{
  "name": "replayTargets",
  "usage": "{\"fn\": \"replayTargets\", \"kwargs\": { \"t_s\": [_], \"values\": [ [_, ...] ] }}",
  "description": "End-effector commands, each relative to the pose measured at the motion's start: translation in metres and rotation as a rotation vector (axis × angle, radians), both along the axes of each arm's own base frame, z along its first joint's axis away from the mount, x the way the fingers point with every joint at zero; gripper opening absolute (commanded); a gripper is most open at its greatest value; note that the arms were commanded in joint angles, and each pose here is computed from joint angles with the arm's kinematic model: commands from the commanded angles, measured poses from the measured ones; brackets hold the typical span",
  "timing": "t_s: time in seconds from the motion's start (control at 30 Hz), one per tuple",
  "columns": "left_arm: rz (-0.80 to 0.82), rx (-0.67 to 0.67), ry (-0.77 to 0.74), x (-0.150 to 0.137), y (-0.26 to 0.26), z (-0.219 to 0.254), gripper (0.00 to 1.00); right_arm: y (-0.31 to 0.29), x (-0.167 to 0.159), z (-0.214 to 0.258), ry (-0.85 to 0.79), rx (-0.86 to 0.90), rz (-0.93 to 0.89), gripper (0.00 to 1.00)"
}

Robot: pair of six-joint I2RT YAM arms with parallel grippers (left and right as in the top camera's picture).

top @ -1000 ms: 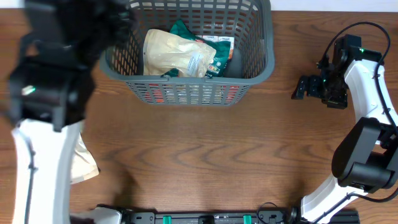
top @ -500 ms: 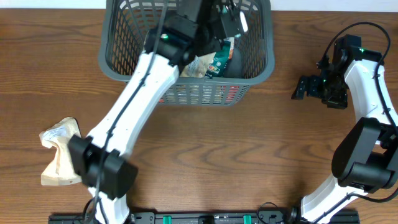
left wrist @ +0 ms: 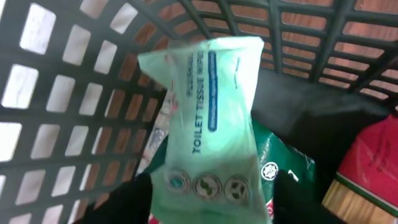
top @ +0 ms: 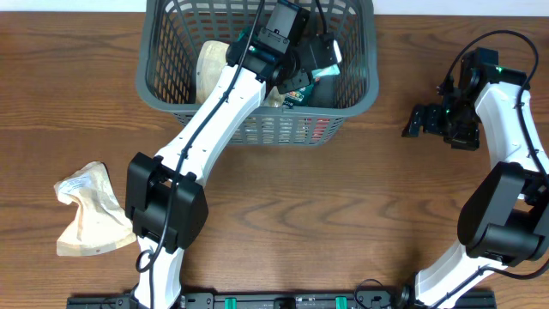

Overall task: Pack container
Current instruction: 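Carry the wipes pack into the basket and release it, then return the left gripper to grasp the remaining clear pouch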

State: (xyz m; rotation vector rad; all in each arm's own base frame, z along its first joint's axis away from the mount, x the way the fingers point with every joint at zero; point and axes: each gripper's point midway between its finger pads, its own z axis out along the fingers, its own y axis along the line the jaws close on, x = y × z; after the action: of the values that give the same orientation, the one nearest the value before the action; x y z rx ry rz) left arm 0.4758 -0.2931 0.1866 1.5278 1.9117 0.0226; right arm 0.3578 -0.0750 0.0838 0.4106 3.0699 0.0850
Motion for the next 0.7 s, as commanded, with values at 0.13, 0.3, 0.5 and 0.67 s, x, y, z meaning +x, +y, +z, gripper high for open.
{"fn": "replayTargets", "kwargs": {
  "t_s": [0.13, 0.3, 0.5, 0.67],
  "values": [
    [0.051, -0.045, -0.157, -0.005, 0.016, 0.079, 0.55, 0.000, -0.001, 0.001, -0.001, -0.004, 0.019, 0.99],
    [0.184, -0.094, -0.396, -0.005, 0.060, 0.176, 0.56, 0.000, -0.001, 0.001, -0.002, -0.004, 0.020, 0.99],
    [0.615, -0.231, -0.469, -0.024, 0.168, 0.244, 0.68, 0.000, -0.002, 0.001, 0.003, -0.003, 0.020, 0.99],
    [1.026, -0.323, -0.346, -0.083, 0.273, 0.244, 0.80, 0.000, -0.002, 0.001, 0.006, -0.002, 0.020, 0.99]
  ]
}}
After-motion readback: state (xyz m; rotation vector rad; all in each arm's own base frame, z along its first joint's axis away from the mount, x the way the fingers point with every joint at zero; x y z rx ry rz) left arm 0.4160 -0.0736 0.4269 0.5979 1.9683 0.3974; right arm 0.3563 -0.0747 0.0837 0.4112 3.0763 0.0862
